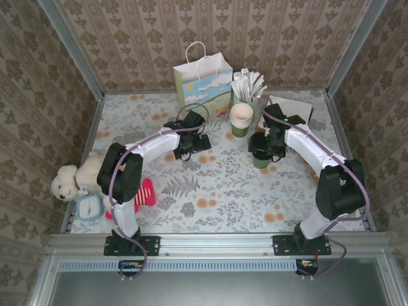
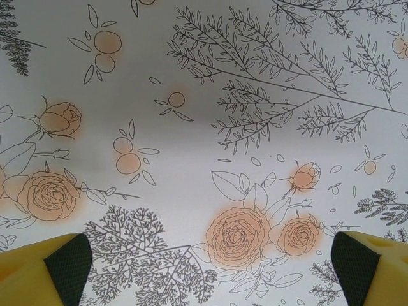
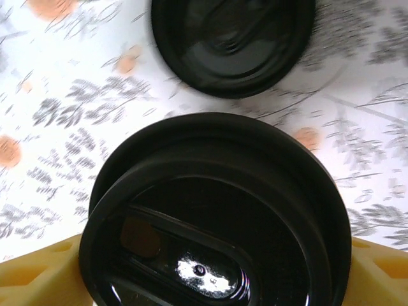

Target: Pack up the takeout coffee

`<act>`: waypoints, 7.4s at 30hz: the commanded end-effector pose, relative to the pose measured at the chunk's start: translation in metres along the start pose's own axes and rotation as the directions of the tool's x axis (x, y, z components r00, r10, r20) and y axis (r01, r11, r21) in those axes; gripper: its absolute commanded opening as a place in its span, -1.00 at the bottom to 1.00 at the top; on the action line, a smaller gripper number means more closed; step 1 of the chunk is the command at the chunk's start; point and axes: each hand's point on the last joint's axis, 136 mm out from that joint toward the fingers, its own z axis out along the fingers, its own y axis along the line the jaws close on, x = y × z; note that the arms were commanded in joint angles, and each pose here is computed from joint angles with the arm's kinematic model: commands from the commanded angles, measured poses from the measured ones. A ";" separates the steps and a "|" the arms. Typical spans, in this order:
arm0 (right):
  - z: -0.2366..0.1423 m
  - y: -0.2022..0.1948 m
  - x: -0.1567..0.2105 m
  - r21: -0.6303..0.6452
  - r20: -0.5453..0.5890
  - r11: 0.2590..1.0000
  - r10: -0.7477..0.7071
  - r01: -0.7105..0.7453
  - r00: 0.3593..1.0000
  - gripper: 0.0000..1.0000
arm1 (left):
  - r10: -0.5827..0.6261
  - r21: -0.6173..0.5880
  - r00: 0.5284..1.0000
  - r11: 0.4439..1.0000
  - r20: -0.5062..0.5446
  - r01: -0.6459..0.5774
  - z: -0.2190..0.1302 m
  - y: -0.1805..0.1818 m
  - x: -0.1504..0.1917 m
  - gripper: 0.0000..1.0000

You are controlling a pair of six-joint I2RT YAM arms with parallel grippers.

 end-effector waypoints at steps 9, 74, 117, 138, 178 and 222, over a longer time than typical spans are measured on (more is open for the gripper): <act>0.000 -0.076 -0.048 0.087 0.125 0.984 0.143 -0.155 0.982 0.63 | 0.016 0.014 1.000 1.000 0.026 -0.016 -0.009 -0.009 -0.016 1.00; 0.030 -0.001 -0.171 -0.121 0.174 0.990 0.089 -0.068 0.981 0.88 | 0.087 0.216 0.984 0.969 0.156 -0.120 -0.033 -0.049 -0.041 1.00; -0.162 -0.057 -0.131 -0.097 0.788 0.984 0.169 -0.152 0.592 1.00 | -0.122 0.294 0.855 0.955 0.504 -0.037 -0.204 -0.016 -0.177 0.95; -0.178 -0.056 -0.099 -0.091 0.770 0.992 0.123 -0.083 0.626 1.00 | 0.014 0.125 0.887 0.989 0.461 -0.080 -0.146 -0.036 -0.262 0.38; -0.171 0.061 -0.076 -0.246 0.610 0.922 -0.092 0.299 0.787 1.00 | 0.249 0.304 0.875 0.869 0.414 -0.391 -0.227 -0.031 -0.131 -1.00; -0.142 0.124 -0.003 -0.213 0.371 0.815 -0.442 0.538 0.817 -0.50 | 0.554 0.620 0.792 0.534 0.258 -0.575 -0.200 -0.096 -0.064 -0.95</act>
